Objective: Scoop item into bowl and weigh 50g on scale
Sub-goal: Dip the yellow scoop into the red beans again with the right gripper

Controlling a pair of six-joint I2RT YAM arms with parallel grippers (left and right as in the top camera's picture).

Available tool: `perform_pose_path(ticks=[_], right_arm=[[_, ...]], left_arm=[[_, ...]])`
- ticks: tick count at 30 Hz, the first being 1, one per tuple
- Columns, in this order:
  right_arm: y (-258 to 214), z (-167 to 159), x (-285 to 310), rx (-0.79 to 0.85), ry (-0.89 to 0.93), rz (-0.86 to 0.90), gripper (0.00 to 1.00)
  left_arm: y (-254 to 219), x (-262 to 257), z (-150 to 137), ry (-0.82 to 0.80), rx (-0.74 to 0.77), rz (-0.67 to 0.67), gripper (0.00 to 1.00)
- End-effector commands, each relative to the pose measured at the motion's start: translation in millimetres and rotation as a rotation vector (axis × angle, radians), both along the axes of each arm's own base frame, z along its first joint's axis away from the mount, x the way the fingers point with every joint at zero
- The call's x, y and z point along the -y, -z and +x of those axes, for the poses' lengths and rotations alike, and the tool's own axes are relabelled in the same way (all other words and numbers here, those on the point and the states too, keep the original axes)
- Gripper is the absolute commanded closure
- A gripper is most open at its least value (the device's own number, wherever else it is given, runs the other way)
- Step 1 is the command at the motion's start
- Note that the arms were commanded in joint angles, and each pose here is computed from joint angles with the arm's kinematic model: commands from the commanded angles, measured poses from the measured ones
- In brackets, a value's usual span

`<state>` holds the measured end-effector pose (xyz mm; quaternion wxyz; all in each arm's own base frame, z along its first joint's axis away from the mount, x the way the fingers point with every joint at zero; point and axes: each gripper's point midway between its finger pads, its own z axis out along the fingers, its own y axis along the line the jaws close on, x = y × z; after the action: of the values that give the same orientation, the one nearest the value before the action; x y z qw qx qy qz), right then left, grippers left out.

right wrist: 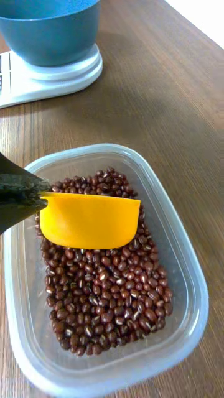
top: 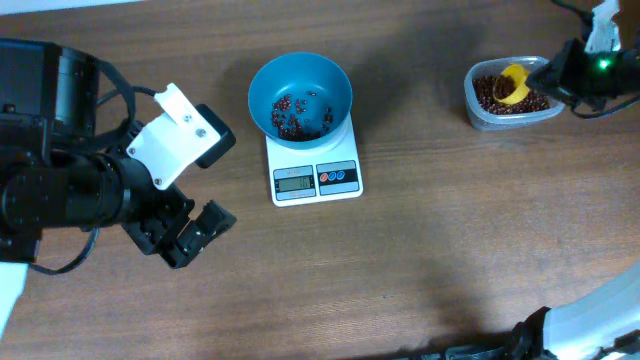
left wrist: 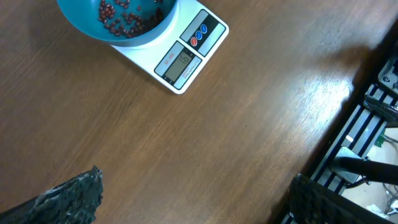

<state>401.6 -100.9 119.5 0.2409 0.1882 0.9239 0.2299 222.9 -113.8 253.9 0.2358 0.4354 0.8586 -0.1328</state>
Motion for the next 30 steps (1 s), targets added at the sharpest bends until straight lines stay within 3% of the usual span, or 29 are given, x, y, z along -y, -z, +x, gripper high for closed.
perform_pose_path(ticks=[1,30], right_arm=[[3,-3,1,-0.005,0.001,0.029,0.96],[-16,2,-26,0.076,-0.07,0.188,0.96]], left_arm=[[1,1,0,0.024,0.005,0.004,0.01],[1,1,0,0.025,0.005,0.004,0.01]])
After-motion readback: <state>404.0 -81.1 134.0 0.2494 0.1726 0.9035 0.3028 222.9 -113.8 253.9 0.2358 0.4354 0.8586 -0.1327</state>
